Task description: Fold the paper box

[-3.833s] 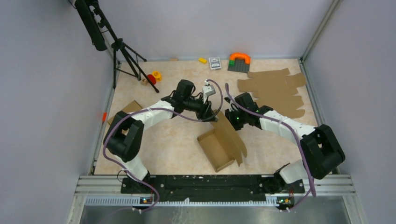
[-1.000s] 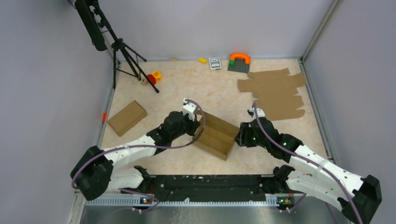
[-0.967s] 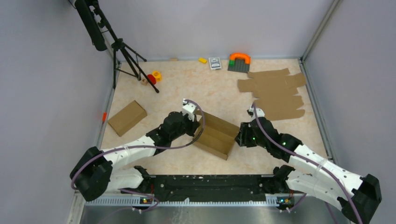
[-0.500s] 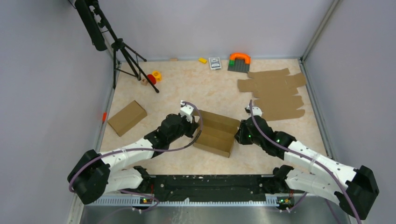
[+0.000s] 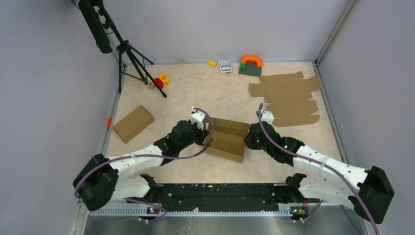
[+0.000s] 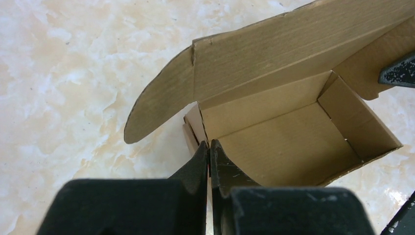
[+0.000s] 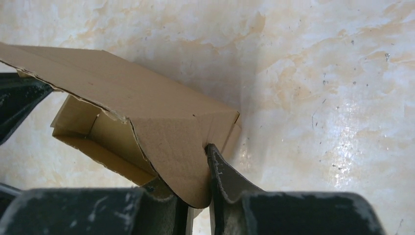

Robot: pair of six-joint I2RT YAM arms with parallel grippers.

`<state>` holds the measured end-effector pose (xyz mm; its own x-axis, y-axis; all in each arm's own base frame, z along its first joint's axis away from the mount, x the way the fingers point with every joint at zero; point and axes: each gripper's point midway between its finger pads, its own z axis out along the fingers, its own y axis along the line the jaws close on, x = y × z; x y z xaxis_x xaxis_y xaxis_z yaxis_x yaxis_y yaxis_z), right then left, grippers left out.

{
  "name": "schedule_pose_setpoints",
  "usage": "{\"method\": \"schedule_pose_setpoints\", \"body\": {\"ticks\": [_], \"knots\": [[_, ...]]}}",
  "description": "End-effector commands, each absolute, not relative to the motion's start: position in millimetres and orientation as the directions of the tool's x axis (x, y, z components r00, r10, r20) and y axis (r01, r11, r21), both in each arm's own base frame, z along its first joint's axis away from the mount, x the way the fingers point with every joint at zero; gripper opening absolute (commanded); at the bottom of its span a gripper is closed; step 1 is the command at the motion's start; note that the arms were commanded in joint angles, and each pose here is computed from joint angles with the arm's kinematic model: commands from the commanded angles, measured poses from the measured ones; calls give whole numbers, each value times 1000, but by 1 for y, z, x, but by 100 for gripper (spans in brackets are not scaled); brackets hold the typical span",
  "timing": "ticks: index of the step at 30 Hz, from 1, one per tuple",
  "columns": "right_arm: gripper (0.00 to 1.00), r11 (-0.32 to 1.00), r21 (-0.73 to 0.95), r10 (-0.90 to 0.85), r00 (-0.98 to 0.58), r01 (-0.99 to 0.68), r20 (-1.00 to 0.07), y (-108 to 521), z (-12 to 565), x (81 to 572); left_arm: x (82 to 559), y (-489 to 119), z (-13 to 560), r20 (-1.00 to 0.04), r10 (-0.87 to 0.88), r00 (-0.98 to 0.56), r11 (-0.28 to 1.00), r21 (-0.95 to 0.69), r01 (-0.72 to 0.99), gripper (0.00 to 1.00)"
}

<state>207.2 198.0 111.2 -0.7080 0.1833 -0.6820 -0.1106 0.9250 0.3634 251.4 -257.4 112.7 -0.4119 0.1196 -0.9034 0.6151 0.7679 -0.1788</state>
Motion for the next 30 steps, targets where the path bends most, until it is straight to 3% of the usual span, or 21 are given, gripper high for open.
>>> {"method": "schedule_pose_setpoints", "body": {"ticks": [1,8,15,21,30], "knots": [[13,862,489,306,-636,-130,-708,230,156,227,244,-273,108,-892,151,-425,727,-191,659,0],[15,873,468,296,-614,-137,-732,233,174,236,244,-272,113,-890,169,-423,747,-165,644,0],[18,853,517,347,-670,-64,-656,239,154,230,240,-266,123,-908,131,-397,749,-171,640,0],[19,839,541,385,-640,-58,-665,229,158,227,238,-264,124,-910,117,-397,749,-181,637,0],[20,906,416,269,-660,-74,-702,207,115,216,238,-266,112,-892,149,-426,760,-172,627,0]]}}
